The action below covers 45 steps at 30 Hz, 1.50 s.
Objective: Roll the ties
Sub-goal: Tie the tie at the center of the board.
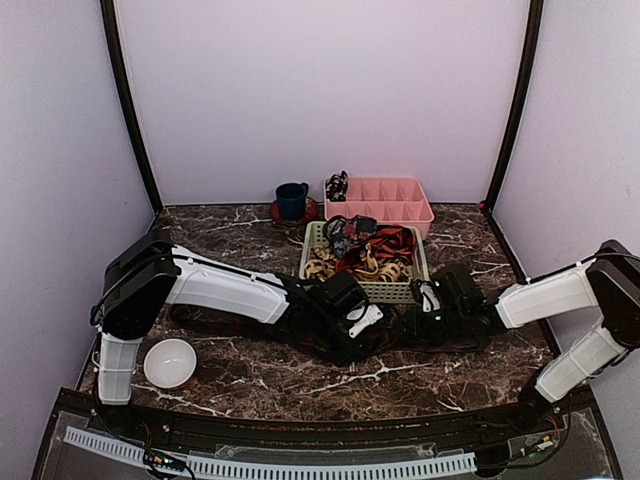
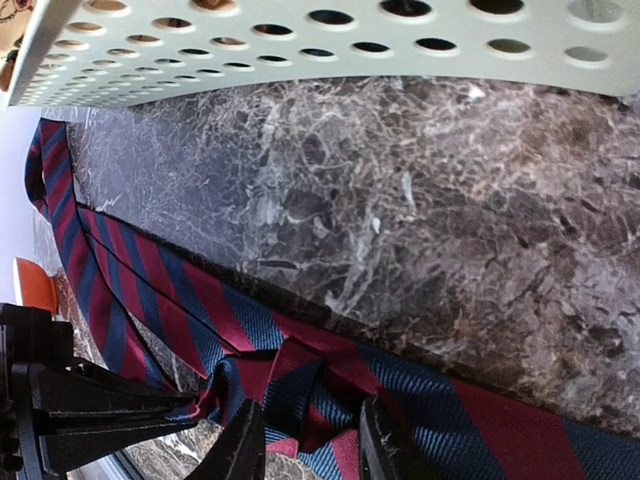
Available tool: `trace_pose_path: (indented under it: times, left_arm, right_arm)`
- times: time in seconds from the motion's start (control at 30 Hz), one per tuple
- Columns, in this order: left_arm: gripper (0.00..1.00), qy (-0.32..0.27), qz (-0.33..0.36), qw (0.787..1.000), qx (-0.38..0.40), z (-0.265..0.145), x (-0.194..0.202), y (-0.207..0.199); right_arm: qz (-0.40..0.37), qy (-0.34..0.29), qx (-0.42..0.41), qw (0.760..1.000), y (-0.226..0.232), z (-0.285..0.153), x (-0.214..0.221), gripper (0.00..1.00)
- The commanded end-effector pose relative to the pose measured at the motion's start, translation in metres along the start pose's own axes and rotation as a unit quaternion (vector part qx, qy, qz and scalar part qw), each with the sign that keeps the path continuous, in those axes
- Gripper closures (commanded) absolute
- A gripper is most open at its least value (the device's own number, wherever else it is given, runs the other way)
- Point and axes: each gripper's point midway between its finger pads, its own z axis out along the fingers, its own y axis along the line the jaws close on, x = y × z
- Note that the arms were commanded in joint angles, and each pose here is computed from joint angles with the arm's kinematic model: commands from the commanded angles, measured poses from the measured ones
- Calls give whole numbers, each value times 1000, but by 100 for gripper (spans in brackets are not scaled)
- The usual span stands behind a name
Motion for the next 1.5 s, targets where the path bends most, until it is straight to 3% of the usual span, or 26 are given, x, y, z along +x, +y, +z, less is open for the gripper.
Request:
trace_pose_path:
  times: [0.0, 0.3, 0.6, 0.67, 0.77, 0.83, 0.97, 1.17, 1.47]
  left_arm:
    - [98, 11, 0, 1000, -3, 3, 3, 5]
    - [98, 12, -2, 1000, -4, 4, 4, 7]
    - [95, 13, -7, 1000, -9, 2, 3, 10]
    - [89, 12, -12, 1000, -13, -2, 0, 12]
    - [68, 0, -14, 1000, -18, -12, -6, 13]
    - [62, -16, -11, 1000, -23, -21, -12, 13]
    - [61, -47, -6, 999, -22, -36, -23, 12]
    - [59, -46, -17, 999, -20, -34, -21, 17]
    - [54, -68, -10, 997, -23, -24, -34, 28]
  right_arm:
    - [8, -2, -9, 1000, 2, 4, -3, 73]
    - [4, -23, -15, 1000, 9, -7, -11, 100]
    - [-3, -43, 5, 999, 4, -21, -13, 100]
    - [-5, -44, 15, 999, 1, -23, -13, 100]
    - [-7, -43, 34, 998, -8, -26, -10, 100]
    - [-7, -43, 39, 998, -12, -27, -7, 100]
    - [-7, -44, 19, 999, -8, -27, -5, 100]
    - [-4, -49, -1, 999, 2, -23, -14, 75]
    - [2, -42, 0, 999, -1, -18, -15, 76]
